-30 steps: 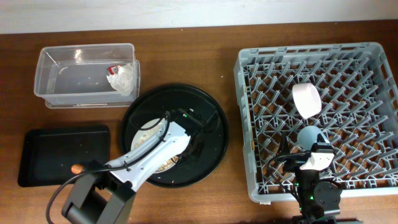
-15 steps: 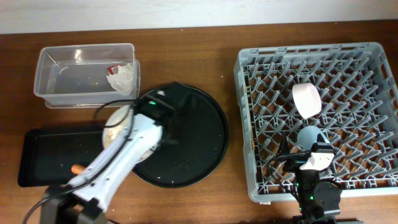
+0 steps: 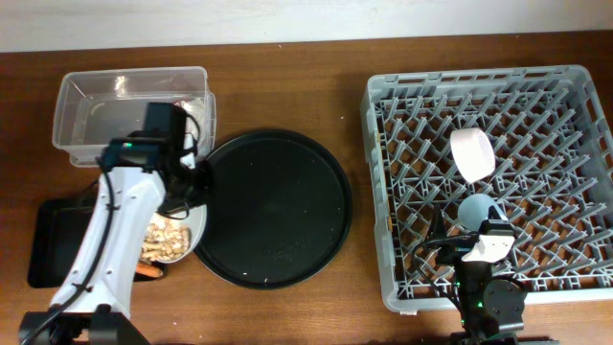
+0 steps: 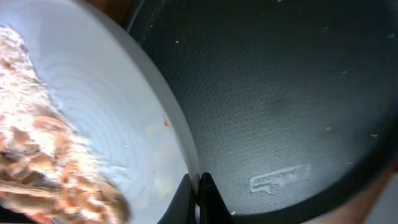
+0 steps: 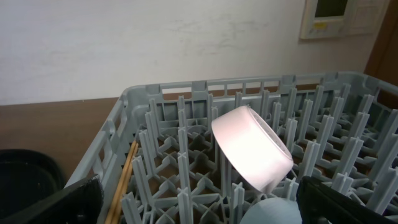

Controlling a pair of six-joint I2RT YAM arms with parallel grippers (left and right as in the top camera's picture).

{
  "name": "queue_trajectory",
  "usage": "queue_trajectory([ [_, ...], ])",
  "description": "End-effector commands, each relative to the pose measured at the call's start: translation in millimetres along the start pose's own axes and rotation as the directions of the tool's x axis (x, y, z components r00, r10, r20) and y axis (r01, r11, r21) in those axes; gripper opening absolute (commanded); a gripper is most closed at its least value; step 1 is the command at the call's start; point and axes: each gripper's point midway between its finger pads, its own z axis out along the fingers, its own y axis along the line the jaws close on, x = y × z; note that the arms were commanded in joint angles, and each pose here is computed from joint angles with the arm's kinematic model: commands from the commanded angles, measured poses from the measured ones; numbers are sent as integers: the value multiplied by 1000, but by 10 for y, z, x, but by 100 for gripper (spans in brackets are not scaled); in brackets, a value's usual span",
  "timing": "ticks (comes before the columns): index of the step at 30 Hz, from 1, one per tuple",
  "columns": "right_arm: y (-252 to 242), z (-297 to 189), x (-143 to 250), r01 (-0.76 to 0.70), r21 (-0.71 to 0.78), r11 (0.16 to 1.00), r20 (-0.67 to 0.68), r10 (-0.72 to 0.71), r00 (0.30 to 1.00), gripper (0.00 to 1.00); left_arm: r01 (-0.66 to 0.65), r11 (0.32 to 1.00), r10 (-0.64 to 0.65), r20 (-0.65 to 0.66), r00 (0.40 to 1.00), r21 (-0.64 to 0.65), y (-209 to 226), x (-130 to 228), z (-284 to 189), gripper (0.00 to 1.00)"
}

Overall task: Sort waste into correct bins and load items into the dishwasher rack
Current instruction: 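Lift the white rice plate and carry it over the black tray, then tilt the plate with the left gripper to pour rice onto the tray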

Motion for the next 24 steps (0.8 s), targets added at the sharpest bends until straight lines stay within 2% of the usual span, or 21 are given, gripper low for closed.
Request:
queue_trajectory([
  [1, -17, 0, 28, 5, 7, 1000, -6, -5, 1000, 98, -27, 980, 24, 19, 1000, 196, -107, -84, -180, 0],
  [6, -17, 0, 28, 5, 7, 1000, -6, -5, 1000, 98, 2, 944, -18, 44, 999, 329, -16, -166, -339, 0],
  [11, -17, 0, 28, 5, 7, 1000, -6, -5, 1000, 98, 12, 917, -62, 112, 992, 399, 156, -222, -580, 0],
  [15, -17, 0, 28, 5, 7, 1000, -6, -5, 1000, 98, 1, 845, -91, 142, 986, 535, 155, -215, -777, 0],
  [24, -17, 0, 28, 5, 7, 1000, -6, -5, 1000, 98, 54, 791, -183, 153, 971, 609, 479, -123, -800, 0],
])
